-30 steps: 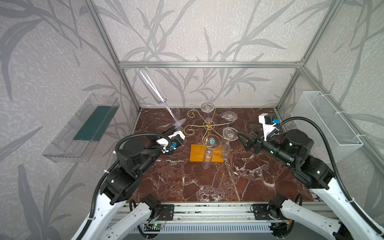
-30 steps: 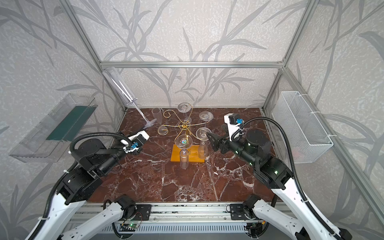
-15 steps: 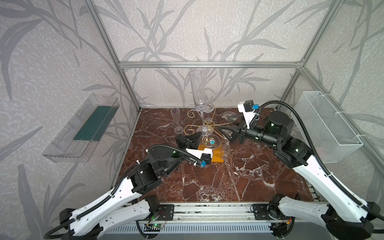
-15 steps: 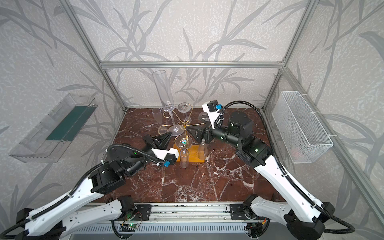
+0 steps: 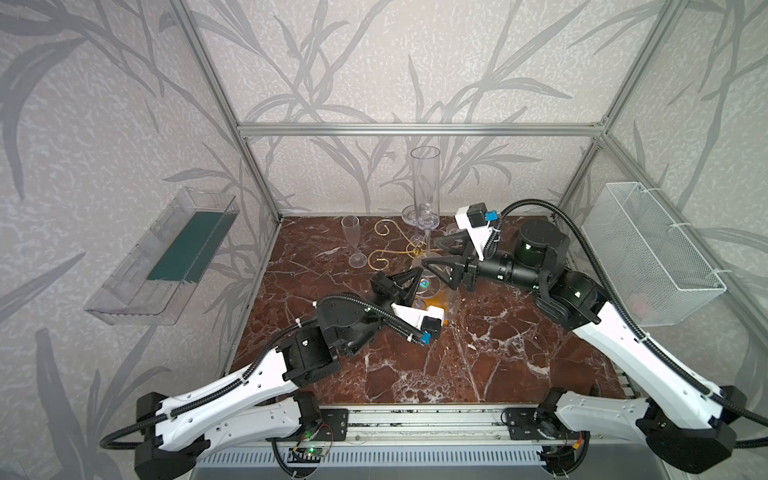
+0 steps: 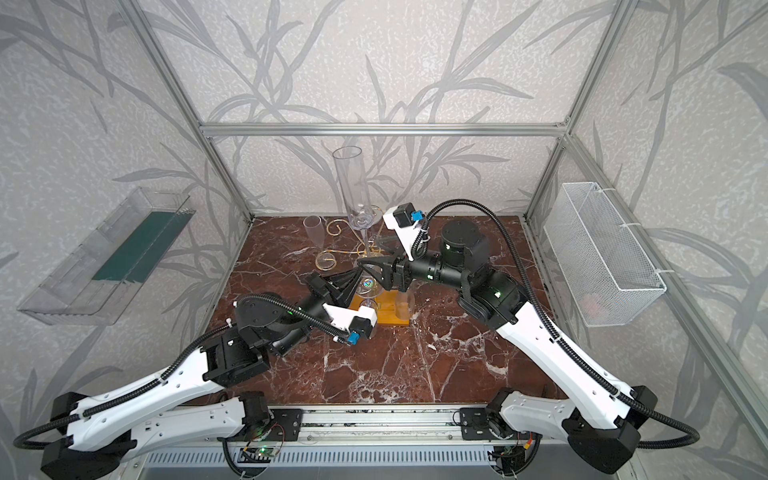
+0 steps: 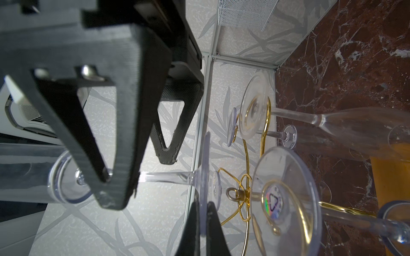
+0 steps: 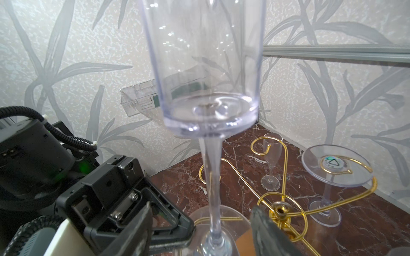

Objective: Take the wine glass off the wine glass rack

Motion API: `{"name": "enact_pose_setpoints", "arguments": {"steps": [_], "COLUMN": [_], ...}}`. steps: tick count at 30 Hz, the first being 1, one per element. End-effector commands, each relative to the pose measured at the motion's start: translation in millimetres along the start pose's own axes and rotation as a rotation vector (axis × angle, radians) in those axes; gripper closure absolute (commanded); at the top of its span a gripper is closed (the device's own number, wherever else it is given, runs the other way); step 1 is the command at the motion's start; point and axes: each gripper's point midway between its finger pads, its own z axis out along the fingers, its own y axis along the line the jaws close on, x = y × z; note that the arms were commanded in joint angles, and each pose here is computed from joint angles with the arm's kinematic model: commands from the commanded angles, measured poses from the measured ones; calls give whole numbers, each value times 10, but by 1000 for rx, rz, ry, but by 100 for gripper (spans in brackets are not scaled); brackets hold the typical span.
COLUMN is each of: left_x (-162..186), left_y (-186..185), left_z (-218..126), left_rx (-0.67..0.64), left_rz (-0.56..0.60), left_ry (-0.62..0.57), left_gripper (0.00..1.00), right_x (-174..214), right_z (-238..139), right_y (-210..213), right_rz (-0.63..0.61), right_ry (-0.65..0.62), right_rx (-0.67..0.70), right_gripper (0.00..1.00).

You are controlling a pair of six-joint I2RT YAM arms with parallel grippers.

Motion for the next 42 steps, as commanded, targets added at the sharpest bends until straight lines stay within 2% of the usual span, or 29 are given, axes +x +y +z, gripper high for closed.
{"name": "enact_pose_setpoints", "arguments": {"steps": [1, 3, 9, 10, 12, 14, 18, 20, 23, 24, 28, 30, 32, 36, 42], "left_x": [-42, -51, -68, -67, -67, -81, -103, -111, -156, -171, -247, -287, -342, -534, -598], "left_y": [118, 124, 136, 133, 137, 142, 294, 403, 525, 602, 974, 1089, 1124, 1154, 1514], "left_z": [3, 6, -4, -6, -16, -52, -171, -246, -378, -422, -590, -630, -606, -511, -437], "left_rx": [-52, -56, -67, -67, -71, -77, -134, -147, -95, -90, -154, -153, -97, 75, 65], "left_rz": [14, 12, 11, 11, 5, -10, -109, -186, -334, -431, -720, -812, -867, -1009, -1338], "left_ry": [-8, -11, -16, -16, -17, -34, -73, -91, -133, -151, -260, -298, -304, -313, -429], "left_gripper": [100, 100, 100, 100, 100, 91, 49, 40, 35, 34, 29, 24, 22, 19, 10], "right_x": [-129, -125, -107, -110, -113, -122, -176, -226, -312, -341, -434, -461, -473, -376, -204], "right_z": [22, 45, 96, 100, 108, 108, 66, 21, -75, -114, -271, -333, -380, -405, -416], "right_y": [91, 84, 44, 45, 40, 40, 7, -8, -49, -69, -122, -136, -128, 54, 171], "right_rz": [-37, -35, -32, -32, -32, -38, -64, -91, -133, -145, -203, -226, -251, -326, -341], "right_ry": [-42, -42, -41, -43, -47, -54, -71, -82, -107, -122, -175, -187, -194, -190, -169], "right_rx": [-40, -40, -28, -27, -27, -25, 9, 34, 89, 112, 186, 213, 222, 127, 51], "right_gripper": [45, 56, 96, 100, 100, 100, 100, 100, 100, 100, 100, 100, 100, 100, 100]}}
